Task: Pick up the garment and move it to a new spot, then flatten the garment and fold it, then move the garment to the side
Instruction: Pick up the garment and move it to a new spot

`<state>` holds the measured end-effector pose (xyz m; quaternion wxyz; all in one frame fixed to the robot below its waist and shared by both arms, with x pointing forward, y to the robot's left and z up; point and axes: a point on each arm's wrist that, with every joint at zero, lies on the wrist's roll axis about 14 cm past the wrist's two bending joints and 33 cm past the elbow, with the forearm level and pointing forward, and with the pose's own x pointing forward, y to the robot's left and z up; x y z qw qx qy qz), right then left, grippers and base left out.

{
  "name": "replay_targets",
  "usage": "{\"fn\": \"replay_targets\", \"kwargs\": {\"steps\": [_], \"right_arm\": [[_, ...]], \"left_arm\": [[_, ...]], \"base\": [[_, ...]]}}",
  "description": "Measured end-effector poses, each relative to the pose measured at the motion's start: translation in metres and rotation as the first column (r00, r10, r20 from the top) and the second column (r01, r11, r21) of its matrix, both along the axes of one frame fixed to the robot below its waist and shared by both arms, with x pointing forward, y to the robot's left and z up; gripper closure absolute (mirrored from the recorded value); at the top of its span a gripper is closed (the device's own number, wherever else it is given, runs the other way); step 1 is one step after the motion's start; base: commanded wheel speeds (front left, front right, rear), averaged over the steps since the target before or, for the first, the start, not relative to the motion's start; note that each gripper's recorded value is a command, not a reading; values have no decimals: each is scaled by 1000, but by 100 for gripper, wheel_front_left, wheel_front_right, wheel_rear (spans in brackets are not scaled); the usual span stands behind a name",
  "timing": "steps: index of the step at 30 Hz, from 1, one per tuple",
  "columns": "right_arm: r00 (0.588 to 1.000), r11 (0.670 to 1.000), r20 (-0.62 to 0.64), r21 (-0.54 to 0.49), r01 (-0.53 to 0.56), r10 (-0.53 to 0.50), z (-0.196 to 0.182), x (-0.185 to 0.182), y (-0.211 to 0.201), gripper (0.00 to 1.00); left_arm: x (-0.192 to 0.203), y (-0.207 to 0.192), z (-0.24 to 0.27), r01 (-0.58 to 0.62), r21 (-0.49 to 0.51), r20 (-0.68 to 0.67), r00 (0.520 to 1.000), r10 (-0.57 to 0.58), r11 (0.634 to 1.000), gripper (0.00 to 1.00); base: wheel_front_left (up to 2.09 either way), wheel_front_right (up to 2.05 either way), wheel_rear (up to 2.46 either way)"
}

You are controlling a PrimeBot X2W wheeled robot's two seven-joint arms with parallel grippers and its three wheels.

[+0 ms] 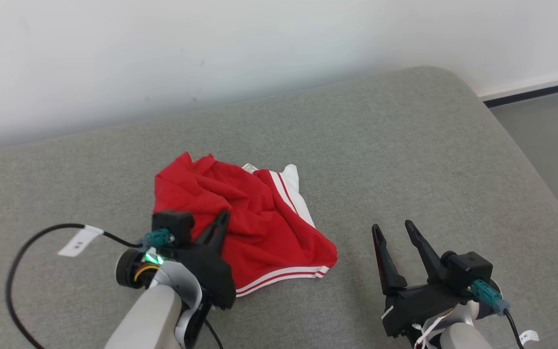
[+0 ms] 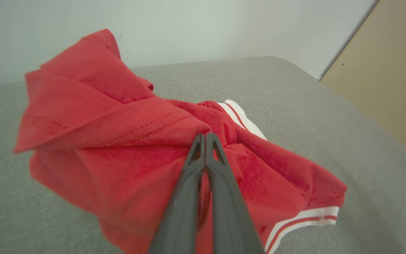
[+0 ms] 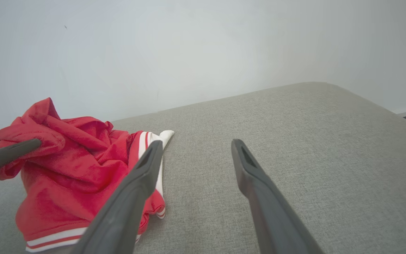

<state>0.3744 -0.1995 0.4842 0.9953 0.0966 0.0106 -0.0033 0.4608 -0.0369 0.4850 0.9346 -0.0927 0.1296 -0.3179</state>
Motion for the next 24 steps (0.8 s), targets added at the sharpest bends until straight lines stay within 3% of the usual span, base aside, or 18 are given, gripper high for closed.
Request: {"fn": "replay_targets", "kwargs": {"steps": [1,2,3,13,20,24], "right_arm": [[1000,1000,-4,-2,-5,5,0,1,1,0],[1000,1000,-5,-5,-10,10,0,1,3,0],[1000,1000,-3,-4,-13,13,0,1,4,0],[999,999,8,-12,-34,34,6,-1,11,0],[999,999,31,-22,-42,43,14,0,14,0],[998,998,50,-46,-43,45,20,2,14,0]], "left_arm": [[-4,-1,-5,7,4,-11,1000,-7,1000,71],[-7,-2,-8,10,6,-18,1000,-9,1000,15],[-9,-1,-11,10,12,-21,1000,-10,1000,0],[0,25,35,-93,-51,144,985,99,994,0],[0,102,56,-280,-29,274,921,277,959,0],[-7,159,57,-414,52,354,859,371,909,0]], "base": [[0,0,0],[0,0,0],[0,0,0],[0,0,0],[0,0,0],[0,0,0]]}}
